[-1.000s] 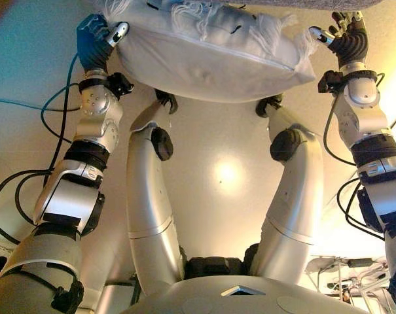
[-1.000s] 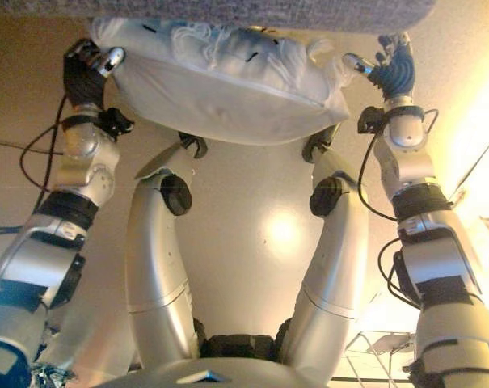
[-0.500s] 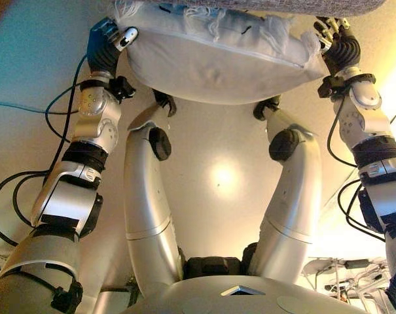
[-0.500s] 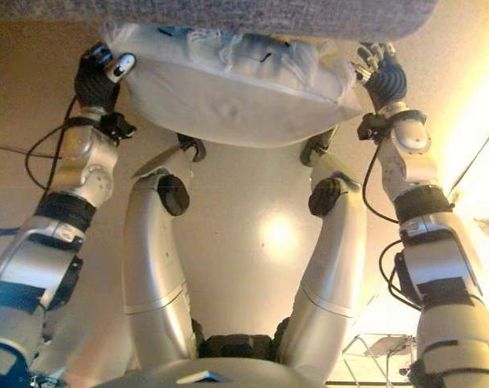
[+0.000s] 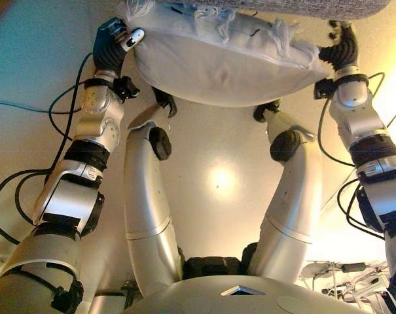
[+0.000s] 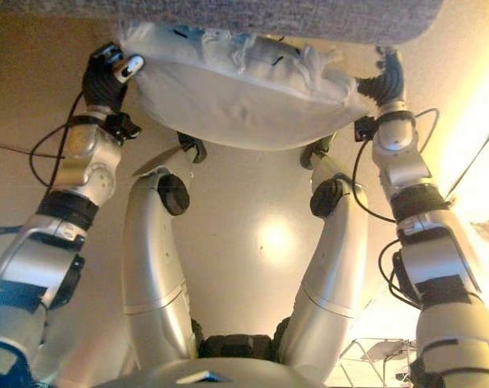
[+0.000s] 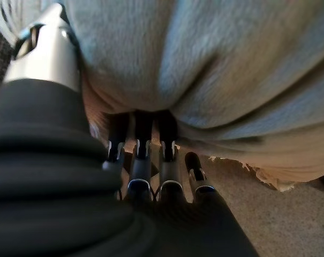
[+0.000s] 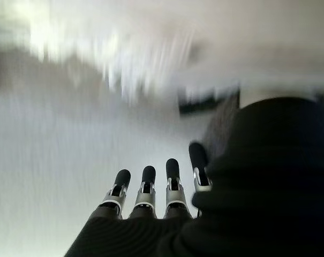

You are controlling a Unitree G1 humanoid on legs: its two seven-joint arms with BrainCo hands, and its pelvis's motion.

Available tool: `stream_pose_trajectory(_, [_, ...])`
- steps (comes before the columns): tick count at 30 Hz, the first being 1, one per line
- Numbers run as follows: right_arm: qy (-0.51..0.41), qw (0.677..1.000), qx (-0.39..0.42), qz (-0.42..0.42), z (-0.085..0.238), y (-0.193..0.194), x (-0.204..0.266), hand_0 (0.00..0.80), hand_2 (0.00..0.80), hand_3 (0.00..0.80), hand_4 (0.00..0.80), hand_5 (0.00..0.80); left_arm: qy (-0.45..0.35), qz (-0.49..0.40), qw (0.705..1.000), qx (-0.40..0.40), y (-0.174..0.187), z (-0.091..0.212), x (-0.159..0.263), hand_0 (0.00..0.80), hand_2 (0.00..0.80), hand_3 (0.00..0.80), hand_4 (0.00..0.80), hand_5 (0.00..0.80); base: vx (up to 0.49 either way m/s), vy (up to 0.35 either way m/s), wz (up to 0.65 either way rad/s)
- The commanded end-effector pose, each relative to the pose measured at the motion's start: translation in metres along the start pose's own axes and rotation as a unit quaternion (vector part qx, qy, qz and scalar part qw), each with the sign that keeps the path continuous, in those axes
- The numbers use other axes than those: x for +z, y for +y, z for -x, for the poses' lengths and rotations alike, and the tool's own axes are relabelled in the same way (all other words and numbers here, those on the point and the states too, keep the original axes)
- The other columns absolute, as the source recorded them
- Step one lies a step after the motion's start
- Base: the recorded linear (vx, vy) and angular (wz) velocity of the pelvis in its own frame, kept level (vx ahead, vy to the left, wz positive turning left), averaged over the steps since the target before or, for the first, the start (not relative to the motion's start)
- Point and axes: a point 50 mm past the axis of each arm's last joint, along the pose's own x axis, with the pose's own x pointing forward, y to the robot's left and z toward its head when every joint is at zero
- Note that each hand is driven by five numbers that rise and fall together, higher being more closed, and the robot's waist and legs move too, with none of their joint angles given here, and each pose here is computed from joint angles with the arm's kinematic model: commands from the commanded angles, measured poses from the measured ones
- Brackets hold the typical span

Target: Pick up the cushion and take it to the sofa

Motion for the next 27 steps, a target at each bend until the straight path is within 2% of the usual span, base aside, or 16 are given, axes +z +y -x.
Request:
stream_pose_trajectory(1, [0.012, 0.995, -0.083, 0.051, -0.002, -0.045, -0.006, 0.000, 0.000, 0.000, 0.000, 0.000, -0.005, -0.022, 0.999, -0.041, -0.006, 0.005, -0.001, 0.000, 0.000, 0.000, 0.000, 0.000, -0.069, -0.065, -0.05])
stream_pose_trajectory(8, [0.048, 0.982, -0.155, 0.097, 0.007, -0.088, -0.028, 0.000, 0.000, 0.000, 0.000, 0.000, -0.018, -0.036, 0.999, -0.027, 0.018, 0.007, 0.011, 0.000, 0.000, 0.000, 0.000, 0.000, -0.016, -0.079, -0.12])
stream_pose_trajectory(12, [0.058, 0.982, -0.133, 0.125, 0.016, -0.097, -0.039, 0.000, 0.000, 0.000, 0.000, 0.000, -0.031, -0.046, 0.998, -0.021, 0.025, 0.007, 0.019, 0.000, 0.000, 0.000, 0.000, 0.000, -0.011, -0.039, -0.08])
stream_pose_trajectory(19, [0.066, 0.988, -0.001, 0.140, 0.037, -0.079, -0.055, 0.000, 0.000, 0.000, 0.000, 0.000, -0.048, -0.047, 0.998, -0.014, 0.033, 0.008, 0.031, 0.000, 0.000, 0.000, 0.000, 0.000, 0.004, -0.014, -0.07])
stream_pose_trajectory(23, [0.037, 0.977, 0.137, 0.156, 0.045, -0.052, -0.052, 0.000, 0.000, 0.000, 0.000, 0.000, -0.055, -0.046, 0.997, -0.011, 0.033, 0.006, 0.038, 0.000, 0.000, 0.000, 0.000, 0.000, -0.002, -0.006, -0.09])
stream_pose_trajectory(27, [0.005, 0.966, 0.222, 0.135, 0.048, -0.029, -0.040, 0.000, 0.000, 0.000, 0.000, 0.000, -0.052, -0.045, 0.998, -0.009, 0.034, 0.005, 0.039, 0.000, 0.000, 0.000, 0.000, 0.000, 0.016, -0.001, -0.04])
